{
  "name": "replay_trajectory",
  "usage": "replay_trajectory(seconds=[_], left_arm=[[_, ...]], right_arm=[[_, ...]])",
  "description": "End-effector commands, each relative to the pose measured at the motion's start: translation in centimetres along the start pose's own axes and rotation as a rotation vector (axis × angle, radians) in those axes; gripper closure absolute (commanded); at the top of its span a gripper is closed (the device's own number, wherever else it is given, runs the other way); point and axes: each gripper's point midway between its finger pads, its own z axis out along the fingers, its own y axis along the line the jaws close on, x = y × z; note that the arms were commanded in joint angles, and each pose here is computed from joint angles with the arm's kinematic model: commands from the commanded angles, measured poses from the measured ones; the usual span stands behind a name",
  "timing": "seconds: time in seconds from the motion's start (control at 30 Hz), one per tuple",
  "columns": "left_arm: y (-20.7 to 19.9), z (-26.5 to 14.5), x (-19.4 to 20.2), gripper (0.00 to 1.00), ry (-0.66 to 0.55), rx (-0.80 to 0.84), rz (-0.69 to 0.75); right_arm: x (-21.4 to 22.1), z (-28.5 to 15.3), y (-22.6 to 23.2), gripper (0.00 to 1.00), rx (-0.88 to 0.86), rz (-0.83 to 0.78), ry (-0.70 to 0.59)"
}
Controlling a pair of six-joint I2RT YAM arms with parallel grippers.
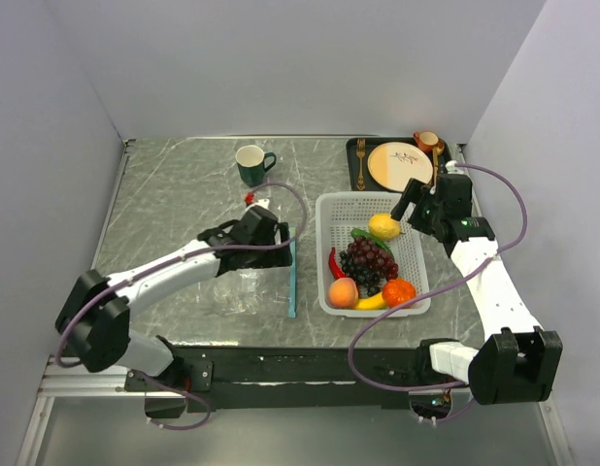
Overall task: Place the food in the zip-top bag and seal the zipper
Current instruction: Pick up the zipper food storage bag at the center of the board.
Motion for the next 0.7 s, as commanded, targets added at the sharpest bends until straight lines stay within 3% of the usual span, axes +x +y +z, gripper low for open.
replay_trajectory(seconds=[0.0, 0.17, 0.47, 0.67], left_arm=[[-2.4, 1.2, -0.9, 0.18, -0.029, 0.003, -0.037], [-4.0, 2.9, 0.3, 0.19, 0.005, -0.015, 0.005], [-2.6, 5.5, 1.7, 0.38, 0.062, -0.149, 0.018], [-2.0, 6.6, 3.0, 0.42, 0.091, -0.193, 0.053]], right_arm=[[-0.4, -0.2, -0.4, 0.00, 0.020, 0.008, -0.022], [-0.3, -0.2, -0.6, 0.00, 0.033, 0.011, -0.008], [-0.8, -0.7, -0.9, 0.00, 0.053, -0.003, -0.027], [-0.5, -0.8, -0.7, 0.00, 0.040, 0.012, -0.025]])
